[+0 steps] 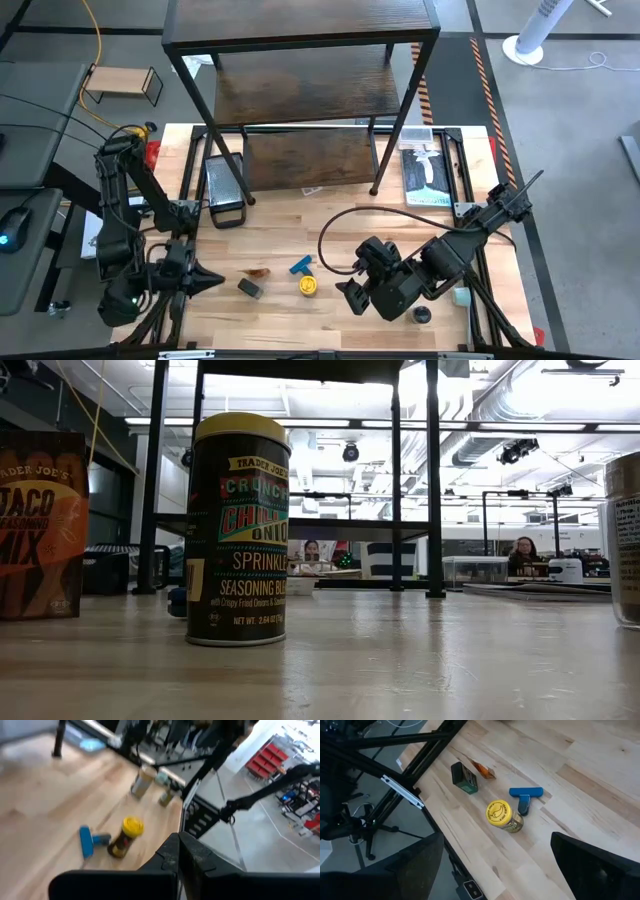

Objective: Shelf spices
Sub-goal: Adjust the yellow seasoning can

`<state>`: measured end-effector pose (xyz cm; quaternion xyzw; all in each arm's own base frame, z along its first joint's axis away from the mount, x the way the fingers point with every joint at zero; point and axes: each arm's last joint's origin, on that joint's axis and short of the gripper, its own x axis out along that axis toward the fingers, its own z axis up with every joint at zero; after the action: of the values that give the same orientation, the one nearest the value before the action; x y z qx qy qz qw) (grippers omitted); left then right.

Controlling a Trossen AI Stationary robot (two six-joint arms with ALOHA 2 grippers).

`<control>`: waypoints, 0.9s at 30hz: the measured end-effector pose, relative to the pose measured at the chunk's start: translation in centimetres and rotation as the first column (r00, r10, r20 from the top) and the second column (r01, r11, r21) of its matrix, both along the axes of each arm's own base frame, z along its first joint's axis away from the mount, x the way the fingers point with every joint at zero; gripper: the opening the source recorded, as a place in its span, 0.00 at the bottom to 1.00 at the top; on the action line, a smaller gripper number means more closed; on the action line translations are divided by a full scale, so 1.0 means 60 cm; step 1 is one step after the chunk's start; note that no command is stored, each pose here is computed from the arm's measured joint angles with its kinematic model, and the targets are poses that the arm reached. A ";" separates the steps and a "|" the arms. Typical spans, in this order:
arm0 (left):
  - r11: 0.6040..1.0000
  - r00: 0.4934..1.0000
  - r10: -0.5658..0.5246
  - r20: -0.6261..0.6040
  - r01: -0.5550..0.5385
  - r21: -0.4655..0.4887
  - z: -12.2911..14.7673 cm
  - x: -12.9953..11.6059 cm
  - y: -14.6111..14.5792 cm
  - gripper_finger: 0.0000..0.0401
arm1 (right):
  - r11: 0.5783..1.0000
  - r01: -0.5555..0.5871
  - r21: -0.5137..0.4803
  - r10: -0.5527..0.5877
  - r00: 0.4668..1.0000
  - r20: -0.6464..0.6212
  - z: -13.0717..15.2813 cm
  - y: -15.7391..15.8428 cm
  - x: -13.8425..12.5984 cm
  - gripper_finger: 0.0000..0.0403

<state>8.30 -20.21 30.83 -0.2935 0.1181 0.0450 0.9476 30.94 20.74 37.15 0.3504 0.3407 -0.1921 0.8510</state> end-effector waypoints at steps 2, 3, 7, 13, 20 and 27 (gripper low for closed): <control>0.999 0.999 0.022 0.029 -0.023 0.023 0.009 0.005 0.007 0.00 | 1.000 -0.010 -0.008 0.010 1.000 -0.002 0.000 0.000 0.000 0.90; 0.999 0.999 0.028 0.038 -0.029 0.032 0.015 0.008 0.012 0.00 | 1.000 -0.017 -0.012 0.017 1.000 -0.004 0.000 0.000 0.000 0.90; 0.998 0.998 0.026 0.052 -0.029 0.054 0.040 0.026 0.032 0.00 | 0.998 -0.056 -0.041 0.055 0.998 -0.015 0.000 -0.004 0.003 0.90; 0.991 0.996 -0.049 0.081 0.038 0.129 0.081 0.075 0.070 0.00 | 0.977 -0.195 -0.085 0.190 0.979 -0.068 -0.001 -0.034 0.025 0.90; 0.986 0.985 -0.087 0.150 0.064 0.156 0.105 0.157 0.133 0.00 | 0.883 -0.388 -0.264 0.364 0.921 -0.139 0.000 -0.105 0.064 0.90; 0.984 0.995 0.067 0.078 -0.079 0.157 0.089 0.200 0.195 0.01 | 0.793 -0.474 -0.383 0.411 0.880 -0.238 -0.014 -0.206 0.111 0.90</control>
<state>20.31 -8.51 36.18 -0.2222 0.0688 0.0784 0.9694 37.59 8.38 36.32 0.0497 0.4219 -0.0818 0.9016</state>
